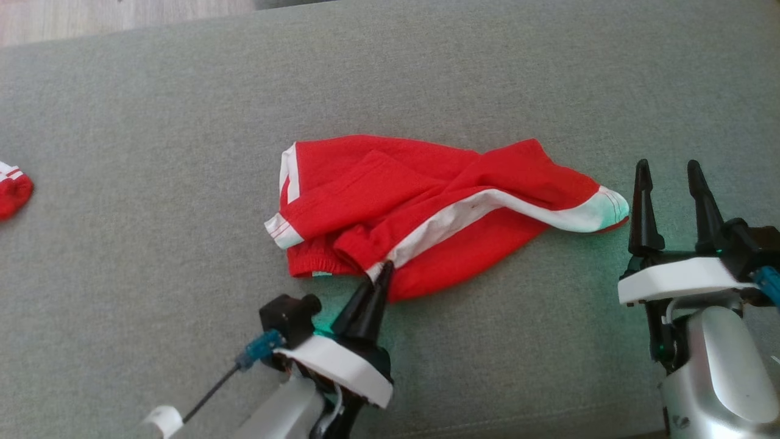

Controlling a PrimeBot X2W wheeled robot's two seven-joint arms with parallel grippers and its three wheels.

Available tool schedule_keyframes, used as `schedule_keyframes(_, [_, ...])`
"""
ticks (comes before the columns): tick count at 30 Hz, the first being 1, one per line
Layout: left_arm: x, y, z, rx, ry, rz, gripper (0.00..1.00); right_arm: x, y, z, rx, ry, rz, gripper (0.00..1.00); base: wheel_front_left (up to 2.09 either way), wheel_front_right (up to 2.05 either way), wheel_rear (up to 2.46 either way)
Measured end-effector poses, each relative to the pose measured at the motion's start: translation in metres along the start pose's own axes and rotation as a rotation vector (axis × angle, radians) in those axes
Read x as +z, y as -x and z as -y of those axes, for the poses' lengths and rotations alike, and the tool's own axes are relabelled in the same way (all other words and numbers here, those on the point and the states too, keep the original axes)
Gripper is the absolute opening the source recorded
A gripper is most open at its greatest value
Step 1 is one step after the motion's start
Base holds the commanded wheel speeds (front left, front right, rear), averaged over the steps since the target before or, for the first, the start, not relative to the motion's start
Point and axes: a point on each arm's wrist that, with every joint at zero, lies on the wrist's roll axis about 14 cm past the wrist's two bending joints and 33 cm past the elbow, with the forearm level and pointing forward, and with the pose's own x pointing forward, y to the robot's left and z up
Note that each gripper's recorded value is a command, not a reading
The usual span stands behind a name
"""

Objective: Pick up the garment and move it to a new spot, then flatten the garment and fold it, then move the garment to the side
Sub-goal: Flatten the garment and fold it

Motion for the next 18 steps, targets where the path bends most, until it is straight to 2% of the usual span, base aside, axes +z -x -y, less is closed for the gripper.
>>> schedule_keyframes(6, [0.045,0.007,-0.037,0.104,-0.039,0.124,0.00,-0.002,-0.003,-0.009,0.022,-0.018,-0.003,1.00,0.00,0.00,0.00])
schedule_keyframes(11, [0.084,0.022,-0.071,0.189,-0.174,0.191,0.00,-0.013,0.003,-0.025,0.063,-0.039,-0.038,1.00,0.00,0.00,0.00])
schedule_keyframes(16, [0.087,0.045,-0.107,0.296,-0.295,0.145,0.02,-0.016,0.008,-0.041,0.109,-0.048,-0.051,1.00,0.00,0.00,0.00])
schedule_keyframes(17, [0.087,0.050,-0.114,0.319,-0.306,0.141,0.31,-0.016,0.008,-0.043,0.116,-0.050,-0.049,1.00,0.00,0.00,0.00])
schedule_keyframes(18, [0.087,0.053,-0.118,0.336,-0.317,0.137,0.84,-0.015,0.009,-0.045,0.121,-0.056,-0.047,1.00,0.00,0.00,0.00])
